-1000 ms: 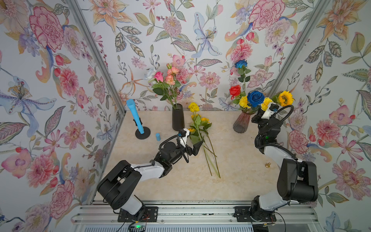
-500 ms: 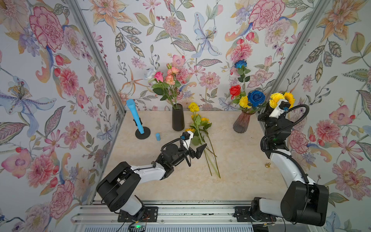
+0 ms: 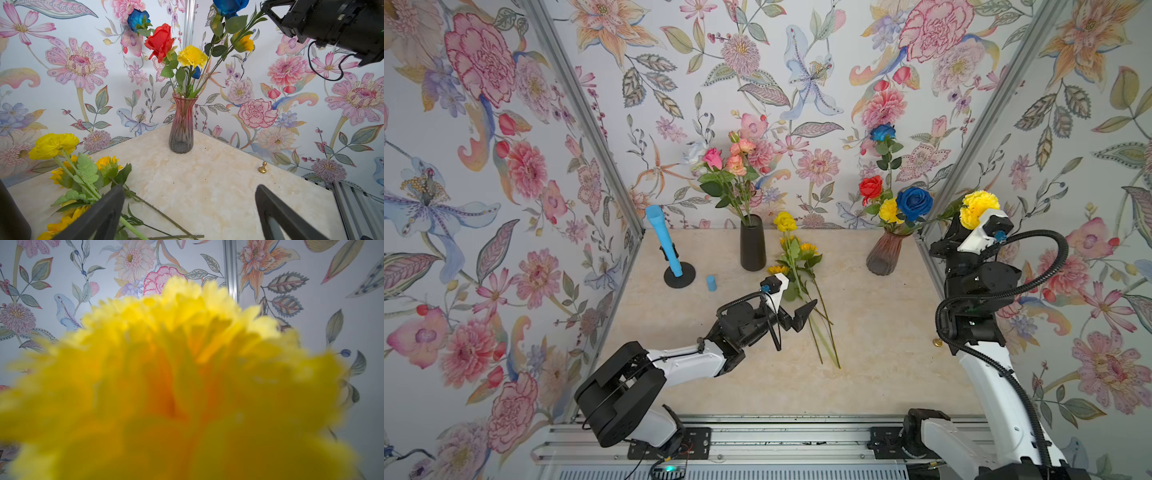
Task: Pick out yellow flowers from the vase
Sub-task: Pick up the flower from the vase.
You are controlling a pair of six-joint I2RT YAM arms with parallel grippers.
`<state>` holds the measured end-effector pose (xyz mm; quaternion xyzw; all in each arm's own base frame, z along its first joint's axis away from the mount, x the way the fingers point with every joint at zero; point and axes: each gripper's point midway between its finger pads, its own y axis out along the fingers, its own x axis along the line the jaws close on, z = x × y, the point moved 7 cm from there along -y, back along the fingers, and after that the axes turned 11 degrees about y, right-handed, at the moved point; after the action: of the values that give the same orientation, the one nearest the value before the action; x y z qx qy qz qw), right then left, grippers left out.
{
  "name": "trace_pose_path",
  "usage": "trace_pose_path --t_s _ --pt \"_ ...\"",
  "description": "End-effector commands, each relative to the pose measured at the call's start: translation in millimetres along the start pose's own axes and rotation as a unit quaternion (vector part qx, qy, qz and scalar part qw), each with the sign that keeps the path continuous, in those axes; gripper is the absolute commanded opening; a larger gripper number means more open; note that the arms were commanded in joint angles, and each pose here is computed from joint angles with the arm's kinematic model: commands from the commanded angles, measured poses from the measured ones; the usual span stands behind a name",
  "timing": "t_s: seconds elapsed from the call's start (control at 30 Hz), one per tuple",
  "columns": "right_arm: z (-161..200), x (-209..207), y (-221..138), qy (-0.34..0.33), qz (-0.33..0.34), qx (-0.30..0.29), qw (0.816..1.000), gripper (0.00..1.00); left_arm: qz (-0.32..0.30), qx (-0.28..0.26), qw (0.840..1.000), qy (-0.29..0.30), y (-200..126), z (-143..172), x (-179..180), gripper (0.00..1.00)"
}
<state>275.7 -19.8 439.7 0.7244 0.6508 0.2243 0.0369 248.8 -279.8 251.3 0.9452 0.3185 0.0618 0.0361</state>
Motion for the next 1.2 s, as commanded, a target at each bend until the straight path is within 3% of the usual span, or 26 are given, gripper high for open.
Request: trace_pose_path --t_s 0.0,0.23,0.57,0.87,1.17 --pt "-16.9 0.2 -19.3 -0.011 0.026 -0.003 1.0 0.0 -0.012 -0.015 1.0 0.025 -2.7 -11.0 -0.7 1.0" --pt "-30.1 3.9 -48.8 -0.004 0.035 0.006 0.999 0.0 -0.014 -0.011 0.999 0.044 1.2 -10.5 -6.8 1.0" --pt "-40.2 12.5 -55.5 0.001 0.028 0.023 0.999 0.0 -0.006 -0.004 0.997 0.073 10.7 -10.5 -20.0 1.0" --pt "-3.3 18.9 -60.1 0.024 0.012 0.159 0.987 0.0 0.013 -0.017 0.997 0.068 13.9 -4.8 -25.2 1.0" --pt "40.5 50.8 -78.6 0.068 -0.093 0.321 0.94 0.0 0.064 -0.046 0.995 0.067 14.8 -10.7 -45.0 1.0"
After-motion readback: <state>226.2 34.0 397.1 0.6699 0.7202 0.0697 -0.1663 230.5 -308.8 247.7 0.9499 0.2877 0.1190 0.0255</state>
